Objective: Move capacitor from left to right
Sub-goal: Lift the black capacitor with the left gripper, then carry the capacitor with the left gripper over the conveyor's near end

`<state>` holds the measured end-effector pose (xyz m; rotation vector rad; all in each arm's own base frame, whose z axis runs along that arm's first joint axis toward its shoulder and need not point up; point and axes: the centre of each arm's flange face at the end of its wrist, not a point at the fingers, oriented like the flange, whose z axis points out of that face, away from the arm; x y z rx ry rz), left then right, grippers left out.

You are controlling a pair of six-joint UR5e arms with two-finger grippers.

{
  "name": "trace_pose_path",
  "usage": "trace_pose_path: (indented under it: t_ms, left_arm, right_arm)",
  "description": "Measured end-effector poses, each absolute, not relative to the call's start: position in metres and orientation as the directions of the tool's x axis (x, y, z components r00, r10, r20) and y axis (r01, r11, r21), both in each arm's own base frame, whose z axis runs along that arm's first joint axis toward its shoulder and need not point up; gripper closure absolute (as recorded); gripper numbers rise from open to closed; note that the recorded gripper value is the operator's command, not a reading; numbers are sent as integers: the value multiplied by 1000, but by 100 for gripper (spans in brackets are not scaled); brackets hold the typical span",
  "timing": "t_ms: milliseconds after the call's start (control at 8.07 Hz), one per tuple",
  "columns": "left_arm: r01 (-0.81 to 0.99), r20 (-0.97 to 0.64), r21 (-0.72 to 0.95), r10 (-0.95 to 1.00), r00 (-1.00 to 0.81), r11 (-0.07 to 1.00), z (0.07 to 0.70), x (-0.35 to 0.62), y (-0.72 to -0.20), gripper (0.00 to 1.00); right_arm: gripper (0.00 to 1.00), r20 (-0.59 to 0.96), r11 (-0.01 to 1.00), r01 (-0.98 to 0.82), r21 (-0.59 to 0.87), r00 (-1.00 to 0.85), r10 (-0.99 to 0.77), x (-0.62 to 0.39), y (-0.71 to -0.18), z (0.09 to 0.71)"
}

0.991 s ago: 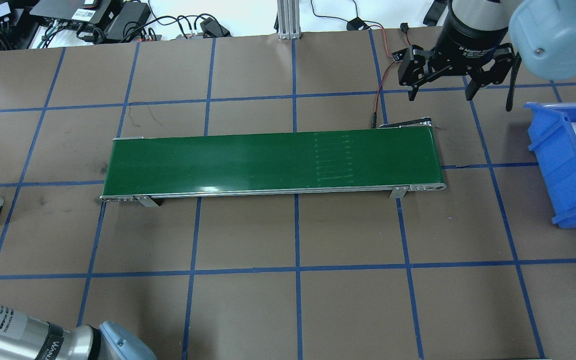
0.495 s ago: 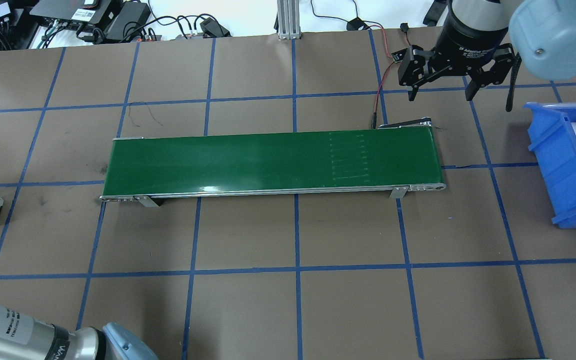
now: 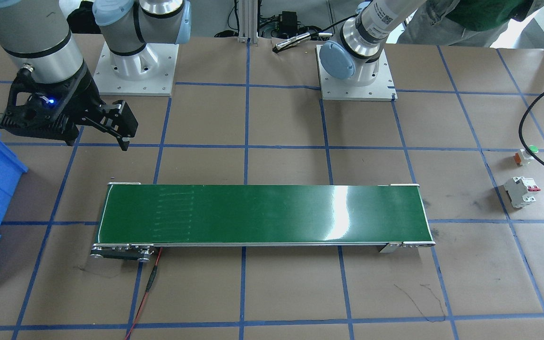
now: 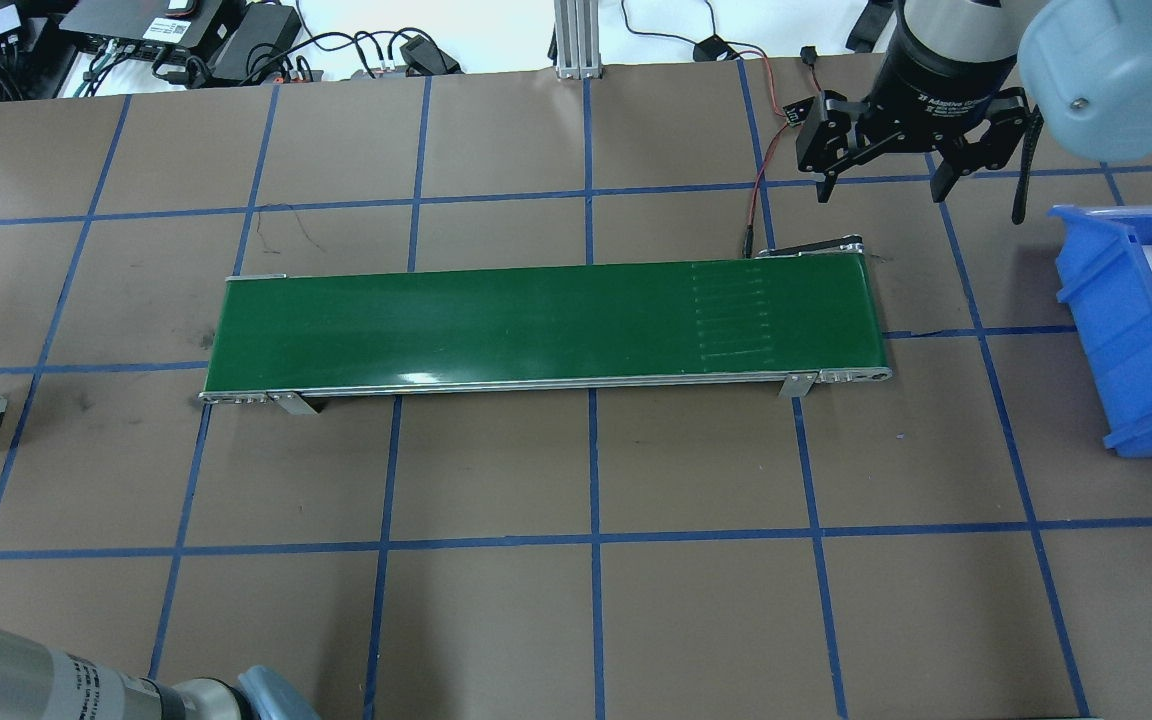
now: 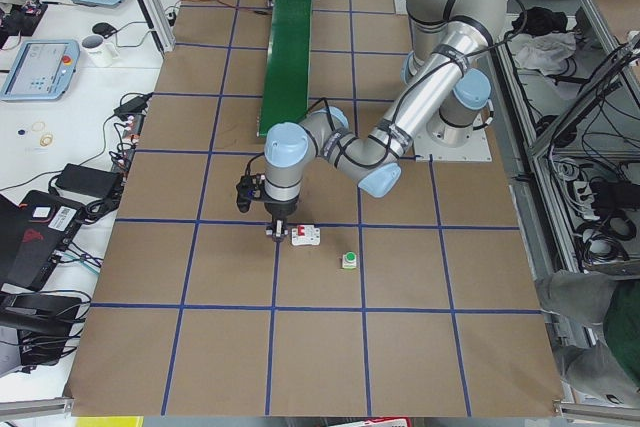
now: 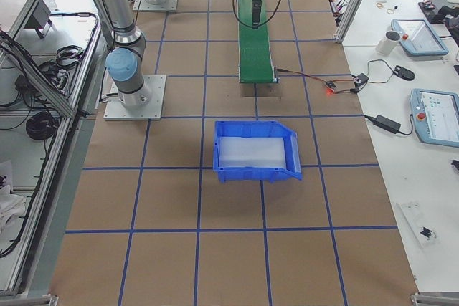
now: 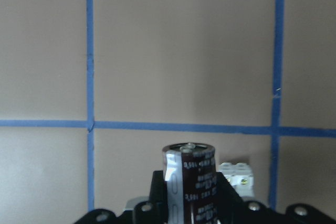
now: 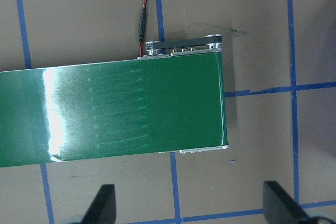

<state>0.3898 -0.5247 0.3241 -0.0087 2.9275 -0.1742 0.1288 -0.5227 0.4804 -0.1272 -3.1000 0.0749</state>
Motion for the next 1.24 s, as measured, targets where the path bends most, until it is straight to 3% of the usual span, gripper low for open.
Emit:
trace_pose_path:
  t_ms: [619,1239]
  left_arm:
    - [-137,-134,-133,-155,-979,982,346,206,-601,63]
    - [-248,5,16,-248,-969,969,328,51,-616,61]
  right_arm:
    - [0,37,996,80,-50,-996,82,129,-523,480]
    - [0,37,996,79,-50,-996,81,129,-523,480]
